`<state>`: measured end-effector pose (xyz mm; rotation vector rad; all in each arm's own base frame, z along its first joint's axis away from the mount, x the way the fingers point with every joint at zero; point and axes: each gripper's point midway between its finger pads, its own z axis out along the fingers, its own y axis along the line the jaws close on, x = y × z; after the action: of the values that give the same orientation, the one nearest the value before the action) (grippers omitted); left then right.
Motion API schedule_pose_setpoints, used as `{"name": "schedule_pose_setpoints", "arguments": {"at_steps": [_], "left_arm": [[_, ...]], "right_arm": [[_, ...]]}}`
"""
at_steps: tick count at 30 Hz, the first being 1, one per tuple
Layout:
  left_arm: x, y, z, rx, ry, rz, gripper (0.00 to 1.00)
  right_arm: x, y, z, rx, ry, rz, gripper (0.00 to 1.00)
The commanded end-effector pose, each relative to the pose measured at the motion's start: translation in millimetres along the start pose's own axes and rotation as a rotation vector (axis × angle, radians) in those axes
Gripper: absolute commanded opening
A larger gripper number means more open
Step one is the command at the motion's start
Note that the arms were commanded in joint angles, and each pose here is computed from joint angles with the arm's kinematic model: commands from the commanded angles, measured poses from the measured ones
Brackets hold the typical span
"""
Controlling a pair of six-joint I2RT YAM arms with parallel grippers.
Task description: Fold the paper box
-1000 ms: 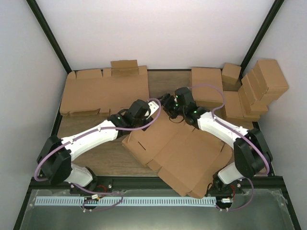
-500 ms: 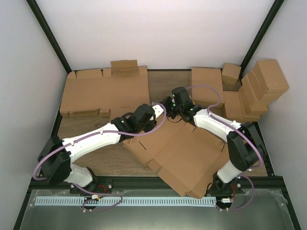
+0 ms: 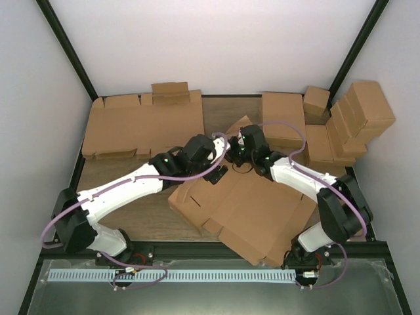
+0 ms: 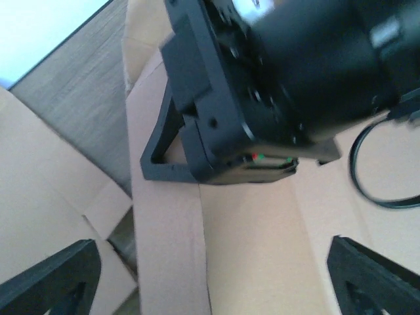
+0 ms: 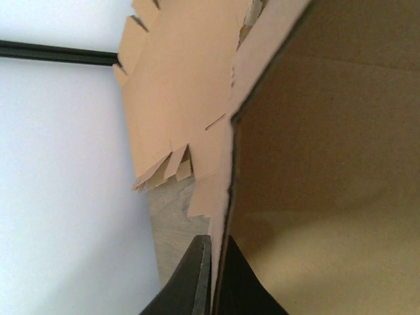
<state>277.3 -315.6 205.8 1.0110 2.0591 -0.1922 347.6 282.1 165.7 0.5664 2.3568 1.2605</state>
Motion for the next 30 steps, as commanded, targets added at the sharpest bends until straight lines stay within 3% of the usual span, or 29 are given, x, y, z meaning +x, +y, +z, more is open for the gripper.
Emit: {"name": "schedule_pose_setpoints", "arguments": {"at_steps": [1, 16, 23, 30], "left_arm": [[-23.1, -9.2, -34.4, 0.132, -0.016, -0.136, 1.0], [-30.0, 72.0, -136.7, 0.088, -0.153, -0.584, 1.0], [-10.8, 70.5, -120.4, 0.167, -0.066, -0.678, 1.0], [20.1, 59.5, -91.1, 0.176, 0.039, -0.641, 1.0]], "right_arm": [[0.9, 36.9, -21.4, -0.168, -0.02, -0.102, 0.01], [38.8, 118.6, -40.9, -0.479, 0.003, -0.284, 0.01], [49.1, 83.7, -29.3, -0.515, 0.104, -0.289, 0.01], [51.9, 62.7, -29.8, -0.513, 0.108, -0.38, 0.01]]}}
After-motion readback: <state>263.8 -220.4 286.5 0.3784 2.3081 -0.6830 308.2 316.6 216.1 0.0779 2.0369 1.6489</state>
